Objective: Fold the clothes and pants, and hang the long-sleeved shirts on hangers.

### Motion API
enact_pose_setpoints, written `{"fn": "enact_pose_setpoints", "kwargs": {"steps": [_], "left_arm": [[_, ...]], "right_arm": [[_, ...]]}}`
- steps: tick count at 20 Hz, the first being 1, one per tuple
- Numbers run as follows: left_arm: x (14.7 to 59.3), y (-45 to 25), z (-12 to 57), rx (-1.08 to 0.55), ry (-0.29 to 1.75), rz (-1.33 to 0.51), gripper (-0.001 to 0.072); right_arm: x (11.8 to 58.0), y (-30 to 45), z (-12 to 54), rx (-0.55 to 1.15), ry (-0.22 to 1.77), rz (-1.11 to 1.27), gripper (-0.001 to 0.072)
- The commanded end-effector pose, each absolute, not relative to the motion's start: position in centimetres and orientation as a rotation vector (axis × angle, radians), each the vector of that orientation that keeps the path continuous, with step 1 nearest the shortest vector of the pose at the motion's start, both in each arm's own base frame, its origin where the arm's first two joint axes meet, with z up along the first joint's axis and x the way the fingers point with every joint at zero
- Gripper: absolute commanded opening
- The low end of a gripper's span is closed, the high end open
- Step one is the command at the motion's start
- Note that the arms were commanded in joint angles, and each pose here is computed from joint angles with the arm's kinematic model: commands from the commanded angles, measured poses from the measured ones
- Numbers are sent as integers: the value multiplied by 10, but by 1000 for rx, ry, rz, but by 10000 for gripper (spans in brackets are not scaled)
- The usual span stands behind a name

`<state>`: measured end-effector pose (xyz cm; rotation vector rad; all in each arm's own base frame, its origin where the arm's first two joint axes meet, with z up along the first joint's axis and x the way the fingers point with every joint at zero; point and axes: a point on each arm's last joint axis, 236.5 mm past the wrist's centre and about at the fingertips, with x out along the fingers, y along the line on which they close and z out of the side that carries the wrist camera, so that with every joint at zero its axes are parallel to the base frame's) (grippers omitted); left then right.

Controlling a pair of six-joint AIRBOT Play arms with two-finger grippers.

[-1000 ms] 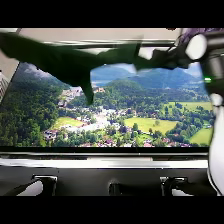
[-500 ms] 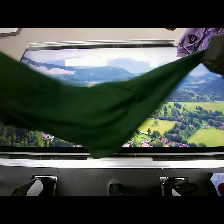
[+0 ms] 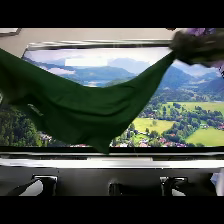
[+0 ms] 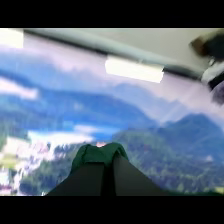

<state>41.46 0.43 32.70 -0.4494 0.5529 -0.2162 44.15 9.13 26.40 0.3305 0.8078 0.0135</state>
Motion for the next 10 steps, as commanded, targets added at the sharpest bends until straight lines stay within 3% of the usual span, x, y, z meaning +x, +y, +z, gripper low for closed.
{"fn": "enact_pose_setpoints", "kwargs": {"steps": [1,5,10], "left_arm": [[481,10,183,-488,813,-156,17],[521,-11,49,-526,1038,-168,18],[528,-30,-25,-532,1159,-181,18]], "right_arm": [[510,100,123,232,1043,-45,27],[550,111,2,218,1168,-70,27],[567,126,-35,313,1165,-68,28]]}}
